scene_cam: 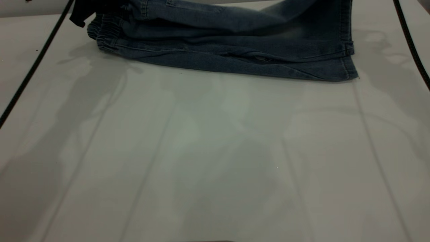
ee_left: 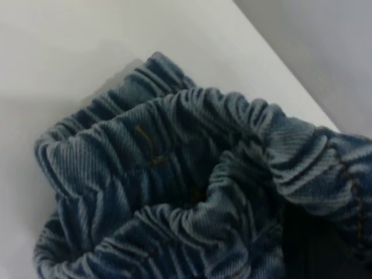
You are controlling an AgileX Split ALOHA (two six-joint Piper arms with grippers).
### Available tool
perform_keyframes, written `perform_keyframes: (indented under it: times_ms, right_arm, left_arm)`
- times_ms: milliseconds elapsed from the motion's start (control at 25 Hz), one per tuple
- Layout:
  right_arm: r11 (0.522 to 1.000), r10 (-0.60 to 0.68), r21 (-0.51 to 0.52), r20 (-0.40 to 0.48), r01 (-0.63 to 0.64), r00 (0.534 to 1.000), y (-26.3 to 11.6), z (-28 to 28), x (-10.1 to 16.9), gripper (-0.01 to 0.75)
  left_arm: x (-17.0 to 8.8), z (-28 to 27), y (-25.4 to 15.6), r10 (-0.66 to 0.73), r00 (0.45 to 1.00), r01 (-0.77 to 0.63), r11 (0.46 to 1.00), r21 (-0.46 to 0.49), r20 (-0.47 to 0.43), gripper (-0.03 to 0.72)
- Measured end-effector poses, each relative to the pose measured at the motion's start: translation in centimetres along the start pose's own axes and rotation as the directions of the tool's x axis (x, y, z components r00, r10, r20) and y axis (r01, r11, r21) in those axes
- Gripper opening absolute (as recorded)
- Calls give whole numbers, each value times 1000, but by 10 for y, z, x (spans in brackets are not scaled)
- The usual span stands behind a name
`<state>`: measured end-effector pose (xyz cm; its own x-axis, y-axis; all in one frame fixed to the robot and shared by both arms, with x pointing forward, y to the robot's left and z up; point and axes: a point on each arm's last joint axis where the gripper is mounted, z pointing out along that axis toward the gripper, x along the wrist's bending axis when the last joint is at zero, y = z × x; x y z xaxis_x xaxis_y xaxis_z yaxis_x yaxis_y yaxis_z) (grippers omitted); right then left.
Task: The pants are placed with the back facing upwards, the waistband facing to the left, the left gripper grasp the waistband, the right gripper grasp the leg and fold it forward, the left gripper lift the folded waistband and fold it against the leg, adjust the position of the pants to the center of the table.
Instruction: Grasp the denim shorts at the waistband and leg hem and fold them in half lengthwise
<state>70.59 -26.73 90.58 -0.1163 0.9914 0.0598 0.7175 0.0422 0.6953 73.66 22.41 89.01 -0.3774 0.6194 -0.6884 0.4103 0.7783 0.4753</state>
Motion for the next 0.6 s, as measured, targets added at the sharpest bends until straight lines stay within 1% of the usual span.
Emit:
perform_keyframes:
  times_ms: [80,200,320,400,440,480,560,600]
  right_arm:
    - [1000,-8,-3,2,8,1000,0,0,0,143]
    - [1000,-15,-3,2,15,1000,0,0,0,262]
    - [1000,-15,9,-6,15,1000,-1,0,1,386]
    - [1000,-16,22,-17,16,1000,-1,-1,2,454]
    - [999,-16,28,-24,17,1000,-1,-3,2,478]
    - [999,-17,31,-31,18,999,1,-6,3,493]
    - [999,-22,38,-49,24,999,4,-12,6,512]
    - [999,-24,39,-59,27,998,7,-17,8,516]
  left_arm:
    - [0,0,0,5,1000,-5,1000,-2,2,97]
    - [-1,0,1,44,999,-44,999,-16,13,114]
    - [-4,0,3,173,984,-172,984,-36,33,158]
    - [-6,0,4,304,951,-301,952,-57,52,215]
    - [-8,0,4,390,919,-385,920,-74,64,251]
    - [-10,-1,4,480,874,-474,876,-92,75,281]
    - [-14,-1,4,633,769,-621,773,-130,93,349]
    - [-17,-1,4,703,705,-688,710,-150,98,372]
